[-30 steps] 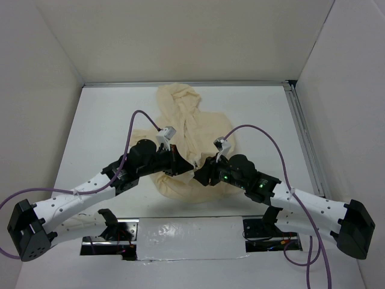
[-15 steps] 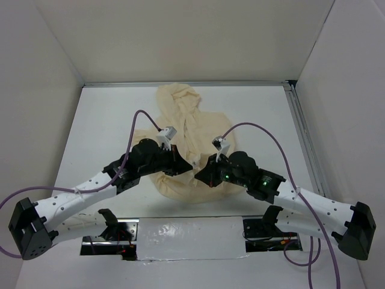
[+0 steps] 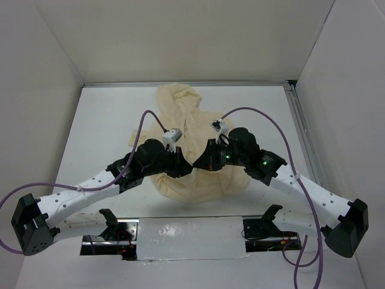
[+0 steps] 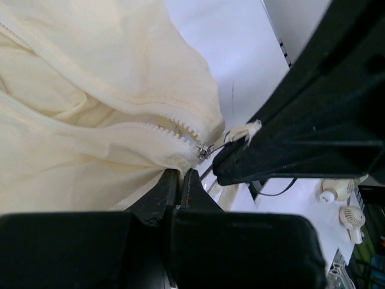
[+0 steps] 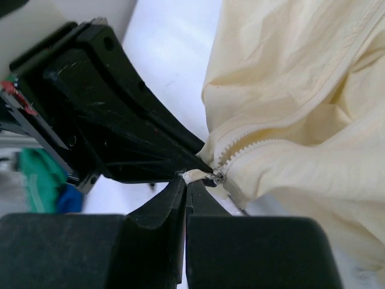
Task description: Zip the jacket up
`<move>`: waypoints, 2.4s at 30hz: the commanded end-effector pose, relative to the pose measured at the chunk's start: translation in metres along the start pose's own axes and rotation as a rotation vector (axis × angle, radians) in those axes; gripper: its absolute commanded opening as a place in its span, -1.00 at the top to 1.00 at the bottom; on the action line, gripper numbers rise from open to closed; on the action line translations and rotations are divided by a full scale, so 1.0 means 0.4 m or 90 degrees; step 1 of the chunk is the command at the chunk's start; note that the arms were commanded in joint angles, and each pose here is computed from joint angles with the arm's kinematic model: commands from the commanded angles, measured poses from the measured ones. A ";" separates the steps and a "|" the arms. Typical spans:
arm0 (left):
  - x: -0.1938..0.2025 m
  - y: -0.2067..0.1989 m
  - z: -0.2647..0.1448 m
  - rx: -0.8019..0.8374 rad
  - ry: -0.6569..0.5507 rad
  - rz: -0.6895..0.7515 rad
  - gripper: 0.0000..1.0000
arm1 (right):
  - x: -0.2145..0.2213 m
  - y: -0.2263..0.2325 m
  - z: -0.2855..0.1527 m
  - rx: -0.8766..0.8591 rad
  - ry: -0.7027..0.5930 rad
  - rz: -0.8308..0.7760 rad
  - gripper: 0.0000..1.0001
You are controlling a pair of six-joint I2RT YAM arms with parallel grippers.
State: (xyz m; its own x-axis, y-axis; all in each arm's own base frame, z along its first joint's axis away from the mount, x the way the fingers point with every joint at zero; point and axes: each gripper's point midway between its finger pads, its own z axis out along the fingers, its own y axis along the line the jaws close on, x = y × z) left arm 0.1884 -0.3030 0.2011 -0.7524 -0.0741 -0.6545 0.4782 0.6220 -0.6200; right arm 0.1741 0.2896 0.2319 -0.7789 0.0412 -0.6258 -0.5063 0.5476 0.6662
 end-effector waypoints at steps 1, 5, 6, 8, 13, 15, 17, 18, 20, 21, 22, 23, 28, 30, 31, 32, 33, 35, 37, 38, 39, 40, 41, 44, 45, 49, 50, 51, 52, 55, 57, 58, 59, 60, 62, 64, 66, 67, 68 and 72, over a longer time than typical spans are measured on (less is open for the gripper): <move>0.049 0.021 -0.016 -0.005 0.036 0.019 1.00 | -0.109 0.083 -0.025 -0.110 -0.067 0.056 1.00; 0.096 0.011 -0.034 0.030 0.069 0.030 1.00 | -0.147 0.055 0.004 -0.105 -0.058 0.153 1.00; 0.106 0.004 -0.038 0.040 0.075 0.036 1.00 | -0.161 0.045 0.009 -0.095 -0.062 0.176 1.00; 0.118 -0.001 -0.046 0.052 0.085 0.044 1.00 | -0.162 0.013 0.038 -0.071 -0.051 0.218 1.00; 0.172 -0.013 -0.059 0.067 0.146 0.059 1.00 | -0.203 -0.134 0.071 0.096 -0.122 0.270 1.00; 0.190 -0.013 -0.068 0.074 0.163 0.058 1.00 | -0.196 -0.151 0.072 0.118 -0.125 0.258 1.00; 0.199 -0.006 -0.082 0.067 0.166 0.055 1.00 | -0.175 -0.201 0.067 0.177 -0.122 0.244 1.00; 0.201 -0.003 -0.086 0.065 0.166 0.055 1.00 | -0.172 -0.204 0.068 0.179 -0.116 0.230 1.00; 0.195 0.006 -0.090 0.052 0.156 0.061 1.00 | -0.144 -0.161 0.076 0.113 -0.088 0.223 1.00; 0.190 -0.005 -0.094 0.068 0.152 0.073 1.00 | -0.128 -0.160 0.077 0.107 -0.078 0.223 1.00; 0.180 -0.023 -0.100 0.089 0.144 0.079 1.00 | -0.133 -0.181 0.078 0.138 -0.093 0.220 1.00; 0.174 -0.053 -0.118 0.127 0.140 0.089 1.00 | -0.126 -0.201 0.077 0.166 -0.090 0.217 1.00; 0.202 -0.058 -0.147 0.147 0.170 0.097 1.00 | -0.240 -0.284 0.091 0.208 -0.178 0.195 1.00; 0.229 -0.040 -0.142 0.129 0.196 0.078 1.00 | -0.324 -0.323 0.100 0.239 -0.230 0.162 1.00; 0.253 -0.026 -0.141 0.123 0.216 0.064 1.00 | -0.355 -0.350 0.100 0.255 -0.250 0.163 1.00; 0.265 -0.026 -0.140 0.129 0.225 0.055 1.00 | -0.395 -0.360 0.100 0.253 -0.272 0.153 1.00; 0.277 -0.023 -0.142 0.131 0.234 0.045 1.00 | -0.429 -0.386 0.119 0.259 -0.277 0.152 1.00; 0.311 -0.006 -0.140 0.128 0.254 0.020 1.00 | -0.501 -0.428 0.111 0.253 -0.311 0.142 1.00; 0.347 0.001 -0.142 0.140 0.282 -0.001 1.00 | -0.602 -0.461 0.111 0.251 -0.347 0.125 1.00; 0.359 0.005 -0.141 0.141 0.292 -0.009 1.00 | -0.621 -0.479 0.115 0.255 -0.350 0.121 1.00; 0.378 0.003 -0.147 0.155 0.311 -0.012 1.00 | -0.634 -0.535 0.134 0.270 -0.347 0.125 1.00; 0.388 0.006 -0.145 0.153 0.323 -0.020 1.00 | -0.656 -0.552 0.138 0.270 -0.354 0.121 1.00; 0.397 0.009 -0.147 0.150 0.334 -0.024 1.00 | -0.694 -0.573 0.160 0.270 -0.360 0.117 1.00; 0.420 0.020 -0.156 0.143 0.356 -0.031 1.00 | -0.763 -0.624 0.176 0.290 -0.371 0.112 1.00; 0.418 0.024 -0.157 0.135 0.350 -0.033 1.00 | -0.766 -0.627 0.178 0.283 -0.361 0.112 1.00; 0.413 0.020 -0.173 0.128 0.346 -0.032 1.00 | -0.758 -0.590 0.150 0.266 -0.376 0.065 1.00; 0.415 0.019 -0.178 0.130 0.349 -0.035 1.00 | -0.763 -0.599 0.144 0.283 -0.377 0.061 1.00; 0.416 0.015 -0.186 0.132 0.349 -0.043 1.00 | -0.771 -0.610 0.138 0.296 -0.374 0.064 1.00; 0.422 0.011 -0.192 0.139 0.356 -0.048 1.00 | -0.806 -0.612 0.139 0.290 -0.379 0.055 1.00; 0.450 0.009 -0.208 0.155 0.385 -0.072 1.00 | -0.877 -0.666 0.148 0.298 -0.384 0.055 1.00; 0.470 0.014 -0.219 0.145 0.410 -0.100 1.00 | -0.926 -0.718 0.163 0.313 -0.389 0.066 1.00; 0.479 0.015 -0.226 0.146 0.422 -0.108 1.00 | -0.944 -0.733 0.160 0.319 -0.393 0.070 1.00; 0.482 0.010 -0.232 0.157 0.426 -0.110 1.00 | -0.949 -0.748 0.164 0.328 -0.391 0.073 1.00; 0.489 0.008 -0.240 0.162 0.434 -0.115 1.00 | -0.977 -0.761 0.168 0.331 -0.409 0.066 1.00; 0.499 0.007 -0.255 0.169 0.446 -0.120 1.00 | -1.013 -0.792 0.151 0.353 -0.439 0.072 1.00; 0.507 0.010 -0.270 0.159 0.457 -0.129 1.00 | -1.019 -0.807 0.138 0.349 -0.443 0.099 1.00; 0.517 0.009 -0.281 0.168 0.469 -0.135 1.00 | -1.012 -0.800 0.112 0.321 -0.437 0.101 1.00; 0.518 0.010 -0.284 0.168 0.471 -0.138 1.00 | -0.996 -0.815 0.111 0.327 -0.438 0.095 1.00; 0.523 0.010 -0.288 0.169 0.476 -0.141 1.00 | -1.002 -0.804 0.088 0.339 -0.442 0.080 1.00; 0.521 0.008 -0.281 0.169 0.475 -0.145 1.00 | -0.913 -0.697 0.128 0.186 -0.323 0.024 1.00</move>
State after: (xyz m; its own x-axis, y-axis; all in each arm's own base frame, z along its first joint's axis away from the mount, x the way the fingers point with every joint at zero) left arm 0.1017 -0.2561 0.1208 -0.8581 0.0419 -0.5118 0.4442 0.5608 -0.6988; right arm 0.5273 0.2529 0.1152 -0.8913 0.3146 -0.3265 0.0118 0.7360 0.6769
